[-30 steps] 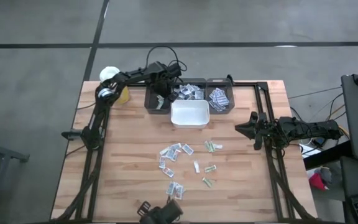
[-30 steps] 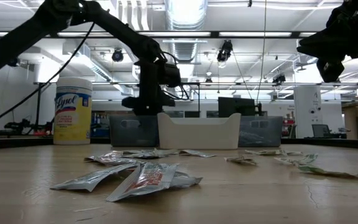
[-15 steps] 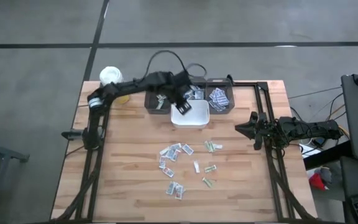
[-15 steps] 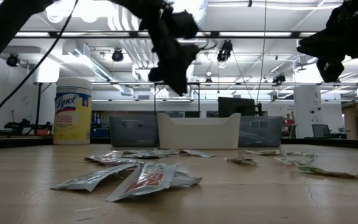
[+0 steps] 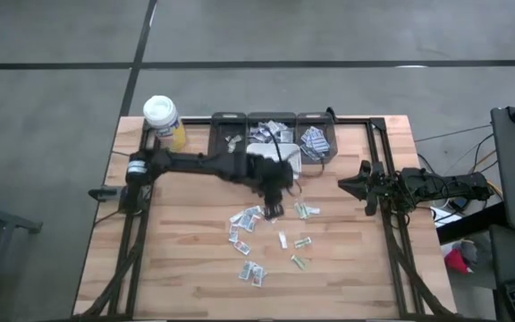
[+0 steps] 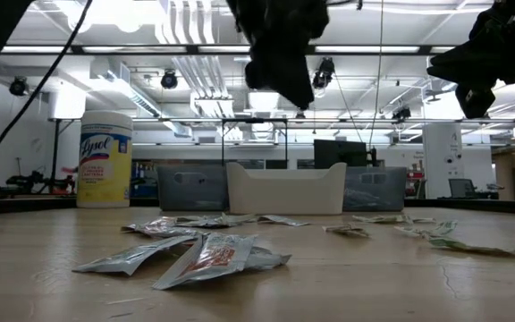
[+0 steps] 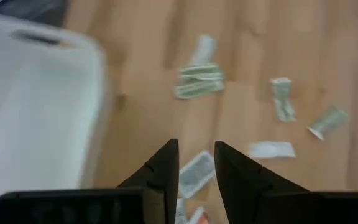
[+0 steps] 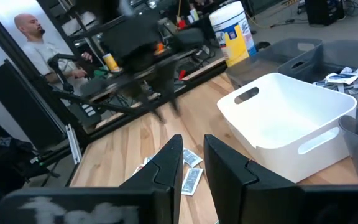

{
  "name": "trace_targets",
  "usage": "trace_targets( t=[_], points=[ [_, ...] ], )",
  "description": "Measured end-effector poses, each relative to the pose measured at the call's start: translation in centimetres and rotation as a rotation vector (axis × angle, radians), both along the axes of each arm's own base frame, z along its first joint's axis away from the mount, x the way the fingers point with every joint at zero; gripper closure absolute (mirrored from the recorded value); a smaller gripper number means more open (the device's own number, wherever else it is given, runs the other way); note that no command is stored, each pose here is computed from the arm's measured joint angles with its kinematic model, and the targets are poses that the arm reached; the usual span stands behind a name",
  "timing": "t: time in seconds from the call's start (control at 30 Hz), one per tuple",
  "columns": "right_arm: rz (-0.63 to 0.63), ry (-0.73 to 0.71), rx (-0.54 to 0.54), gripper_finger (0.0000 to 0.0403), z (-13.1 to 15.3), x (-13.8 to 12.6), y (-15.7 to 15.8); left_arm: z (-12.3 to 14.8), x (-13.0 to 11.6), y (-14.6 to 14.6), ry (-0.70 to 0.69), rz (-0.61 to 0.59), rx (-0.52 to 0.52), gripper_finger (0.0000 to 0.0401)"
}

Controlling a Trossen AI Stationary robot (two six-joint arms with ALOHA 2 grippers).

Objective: Pick & Place First Aid Supplies
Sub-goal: Put the green bandage pack into the left black bin

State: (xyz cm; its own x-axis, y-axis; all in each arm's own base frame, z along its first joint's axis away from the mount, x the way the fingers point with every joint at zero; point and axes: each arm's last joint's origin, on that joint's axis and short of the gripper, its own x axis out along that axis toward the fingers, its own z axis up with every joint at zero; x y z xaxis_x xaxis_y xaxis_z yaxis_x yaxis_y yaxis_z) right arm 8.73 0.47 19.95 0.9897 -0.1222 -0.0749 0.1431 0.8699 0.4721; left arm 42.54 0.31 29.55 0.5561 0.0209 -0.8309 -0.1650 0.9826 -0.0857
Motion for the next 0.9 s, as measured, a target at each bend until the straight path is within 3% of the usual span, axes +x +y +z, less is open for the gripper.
trace_targets(
  t=[0.23,0.47,0.7,0.9],
  points=[
    [0.000,0.000,0.000,0.0339,0.0,0.0,0.0,-1.0,1.2,-5.1,-0.071,-0.324,0.189,0.0305],
    [0.000,0.000,0.000,0.0339,0.0,0.0,0.0,-4.7,2.9,-8.6,-0.063,-0.599,0.367,0.0305],
    [0.000,0.000,0.000,0.0339,0.0,0.0,0.0,-7.8,3.8,-9.0,0.003,-0.621,0.353,0.0305],
    [0.000,0.000,0.000,0.0339,0.0,0.0,0.0,-8.5,4.0,-8.9,0.014,-0.626,0.344,0.0305]
  ],
)
